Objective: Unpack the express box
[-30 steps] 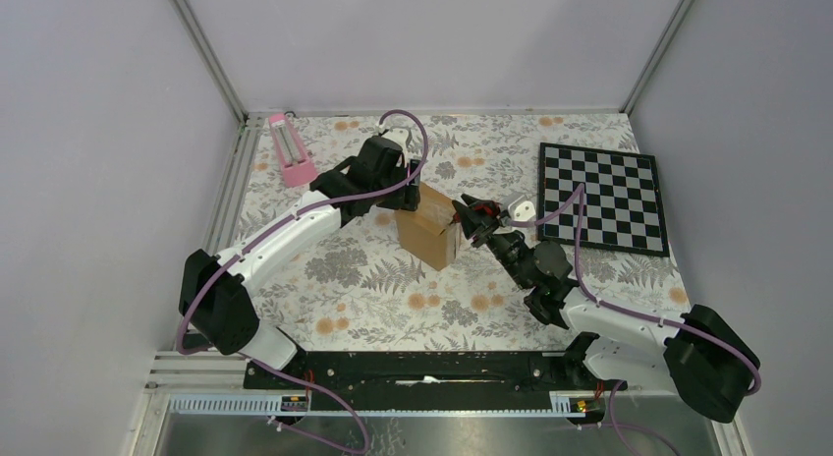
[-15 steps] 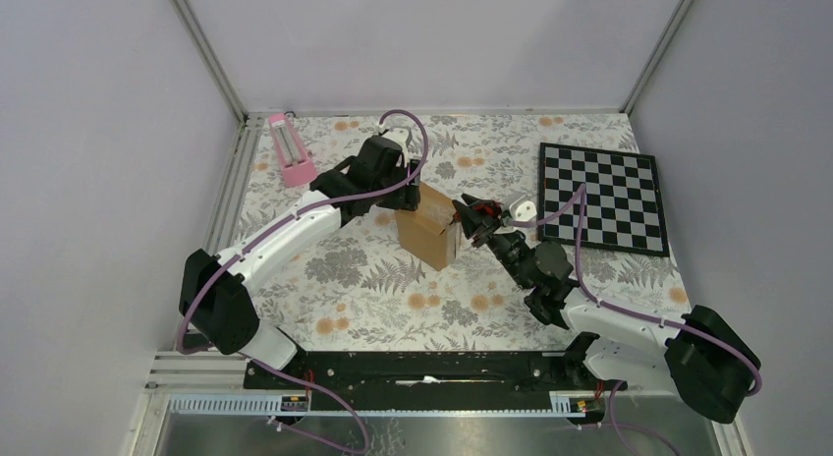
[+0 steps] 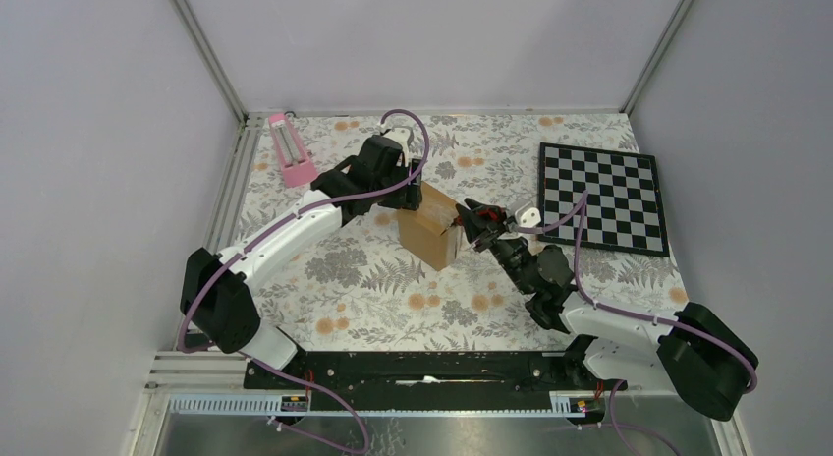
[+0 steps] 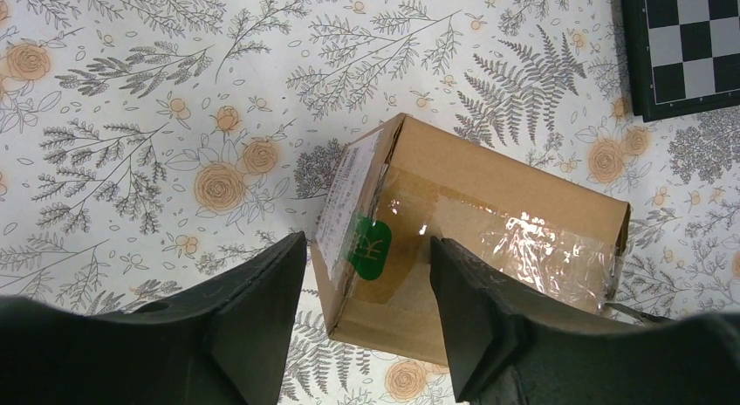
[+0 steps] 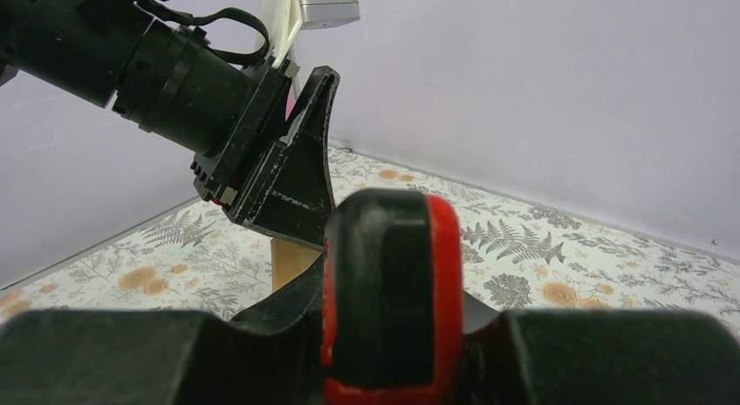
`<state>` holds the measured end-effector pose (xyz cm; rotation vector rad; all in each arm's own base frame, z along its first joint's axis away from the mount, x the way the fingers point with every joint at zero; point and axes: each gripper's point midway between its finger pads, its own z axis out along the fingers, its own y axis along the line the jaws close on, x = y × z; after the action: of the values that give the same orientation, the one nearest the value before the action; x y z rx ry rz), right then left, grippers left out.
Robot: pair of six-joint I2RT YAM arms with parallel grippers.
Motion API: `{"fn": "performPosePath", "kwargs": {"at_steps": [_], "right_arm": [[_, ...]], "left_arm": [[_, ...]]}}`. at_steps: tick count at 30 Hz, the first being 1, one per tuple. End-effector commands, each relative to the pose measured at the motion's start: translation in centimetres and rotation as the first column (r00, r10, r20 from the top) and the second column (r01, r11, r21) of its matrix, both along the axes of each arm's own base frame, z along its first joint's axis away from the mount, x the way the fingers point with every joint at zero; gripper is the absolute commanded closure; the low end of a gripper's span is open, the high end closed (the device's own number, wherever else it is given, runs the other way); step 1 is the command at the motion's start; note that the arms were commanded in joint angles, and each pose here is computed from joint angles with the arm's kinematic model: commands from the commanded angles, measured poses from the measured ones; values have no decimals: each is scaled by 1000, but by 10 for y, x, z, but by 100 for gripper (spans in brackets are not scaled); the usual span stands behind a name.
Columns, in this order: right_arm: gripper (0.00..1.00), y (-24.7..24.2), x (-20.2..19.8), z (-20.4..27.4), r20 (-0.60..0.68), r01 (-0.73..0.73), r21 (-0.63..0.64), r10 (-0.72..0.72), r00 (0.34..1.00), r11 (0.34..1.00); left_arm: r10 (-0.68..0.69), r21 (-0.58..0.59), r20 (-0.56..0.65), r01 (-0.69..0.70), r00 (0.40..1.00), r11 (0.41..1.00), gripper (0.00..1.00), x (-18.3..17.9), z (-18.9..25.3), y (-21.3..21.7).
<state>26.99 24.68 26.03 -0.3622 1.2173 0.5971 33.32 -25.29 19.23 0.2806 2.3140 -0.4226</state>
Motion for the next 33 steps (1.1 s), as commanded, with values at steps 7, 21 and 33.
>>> {"fn": "performPosePath", "kwargs": {"at_steps": [7, 21, 33], "right_arm": [[100, -8, -5, -26, 0, 18, -70, -18, 1000, 997], [100, -9, -1, -72, -87, 39, -185, -55, 995, 982], [100, -11, -1, -37, -44, 69, -189, -79, 996, 980]], "left_arm": [[-4, 100, -94, 14, 996, 995, 40, -7, -37, 15], [87, 179, -181, -54, 980, 982, 42, -3, -76, 33], [142, 257, -242, -78, 960, 963, 49, 1, -110, 53]]}}
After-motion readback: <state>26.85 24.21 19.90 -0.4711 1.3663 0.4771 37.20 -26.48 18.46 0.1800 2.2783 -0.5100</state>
